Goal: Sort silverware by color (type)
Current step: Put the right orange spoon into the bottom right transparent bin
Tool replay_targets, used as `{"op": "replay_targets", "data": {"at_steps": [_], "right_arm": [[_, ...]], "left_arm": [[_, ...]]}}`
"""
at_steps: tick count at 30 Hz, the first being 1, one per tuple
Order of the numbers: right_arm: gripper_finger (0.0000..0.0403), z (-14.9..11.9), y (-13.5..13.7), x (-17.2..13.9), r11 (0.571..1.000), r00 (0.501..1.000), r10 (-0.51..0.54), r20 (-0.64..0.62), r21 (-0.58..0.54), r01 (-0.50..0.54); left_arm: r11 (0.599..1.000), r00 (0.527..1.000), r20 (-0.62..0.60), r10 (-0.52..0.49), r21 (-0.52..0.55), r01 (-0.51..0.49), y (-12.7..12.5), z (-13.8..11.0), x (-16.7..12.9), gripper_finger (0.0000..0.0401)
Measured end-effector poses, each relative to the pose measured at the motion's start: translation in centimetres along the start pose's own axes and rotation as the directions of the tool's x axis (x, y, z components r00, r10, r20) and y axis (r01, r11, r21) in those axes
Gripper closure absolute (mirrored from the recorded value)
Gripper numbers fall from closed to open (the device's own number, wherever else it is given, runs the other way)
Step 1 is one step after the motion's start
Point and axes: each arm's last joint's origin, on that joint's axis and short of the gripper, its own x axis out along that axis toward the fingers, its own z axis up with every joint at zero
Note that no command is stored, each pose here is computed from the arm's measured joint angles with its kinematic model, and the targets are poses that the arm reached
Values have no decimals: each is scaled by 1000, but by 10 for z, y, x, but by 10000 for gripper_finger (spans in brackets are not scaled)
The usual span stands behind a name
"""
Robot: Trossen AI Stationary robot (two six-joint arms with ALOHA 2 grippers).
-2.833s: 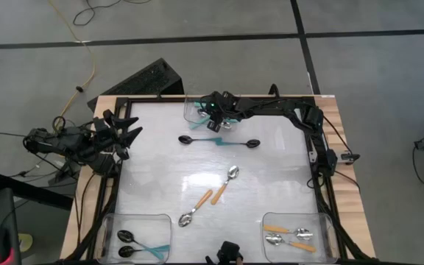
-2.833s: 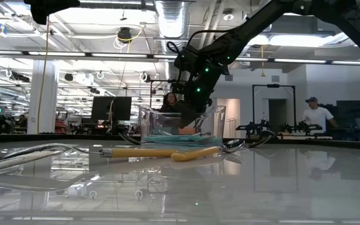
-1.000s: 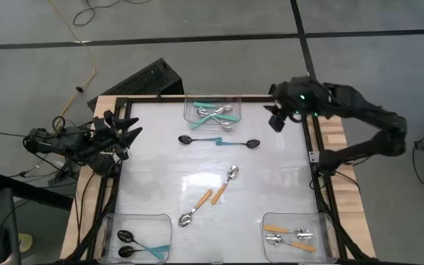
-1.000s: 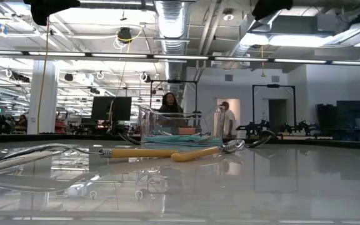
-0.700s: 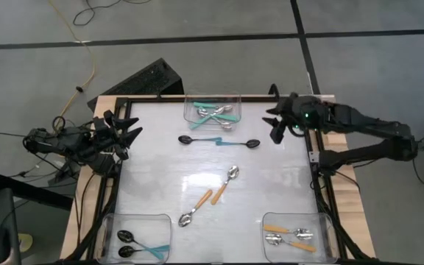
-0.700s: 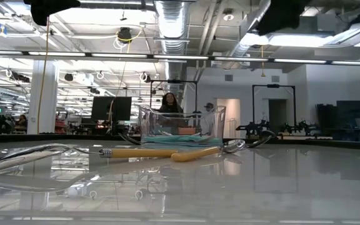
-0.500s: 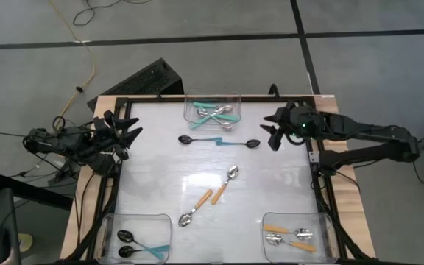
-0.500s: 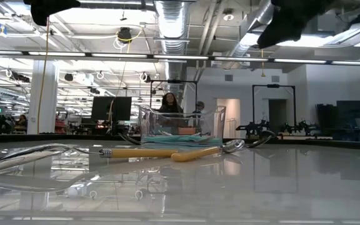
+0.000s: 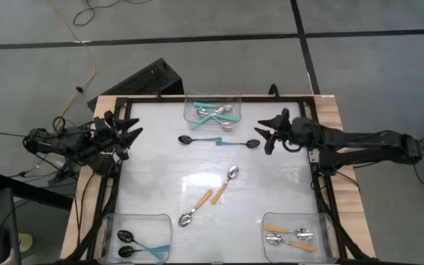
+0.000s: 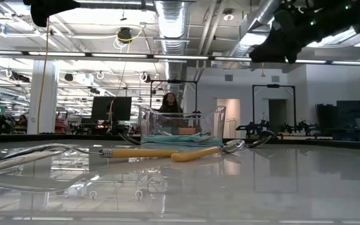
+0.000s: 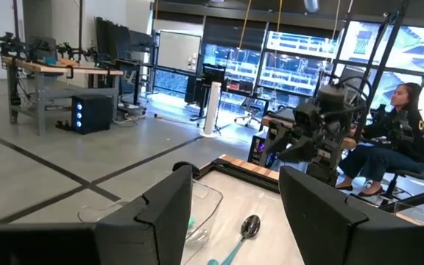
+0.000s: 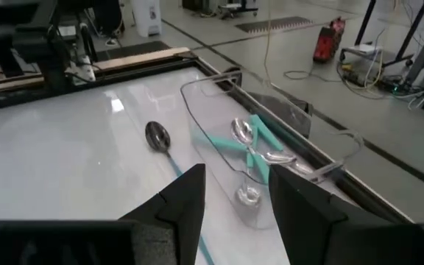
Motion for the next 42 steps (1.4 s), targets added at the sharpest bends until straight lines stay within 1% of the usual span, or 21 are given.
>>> {"op": "replay_targets", "data": {"at_steps": [3, 9, 16, 24, 29, 33, 38, 42], "right_arm": [[228, -2, -1, -1, 1000, 1000, -2, 4, 7, 2], [228, 13, -10, -19, 1000, 991, -18, 130, 7, 18], [228, 20, -17, -43, 999, 977, -21, 212, 35, 14], [228, 13, -17, -56, 999, 987, 13, 158, 41, -20], [228, 14, -20, -66, 998, 981, 12, 194, 65, -25], [228, 15, -22, -71, 993, 976, 14, 215, 109, -38], [228, 10, -21, -70, 984, 986, 17, 166, 174, -47], [228, 6, -22, -69, 985, 992, 16, 126, 171, -38]], "left_arm": [[1000, 1000, 0, 0, -1, 0, 0, 0, 0, 211], [1000, 1000, 0, 0, -9, 0, 0, 0, 0, 211], [1000, 1000, -1, 1, -9, -1, 0, 0, 0, 211], [1000, 1000, -3, 1, -8, -1, 0, 0, 0, 211], [1000, 1000, -3, 1, -9, -1, 0, 0, 0, 211], [1000, 1000, -2, 6, -9, -6, 0, 0, 0, 211], [1000, 1000, -2, 5, 2, -5, 0, 0, 0, 211], [1000, 1000, -2, 6, 2, -6, 0, 0, 0, 211]]}}
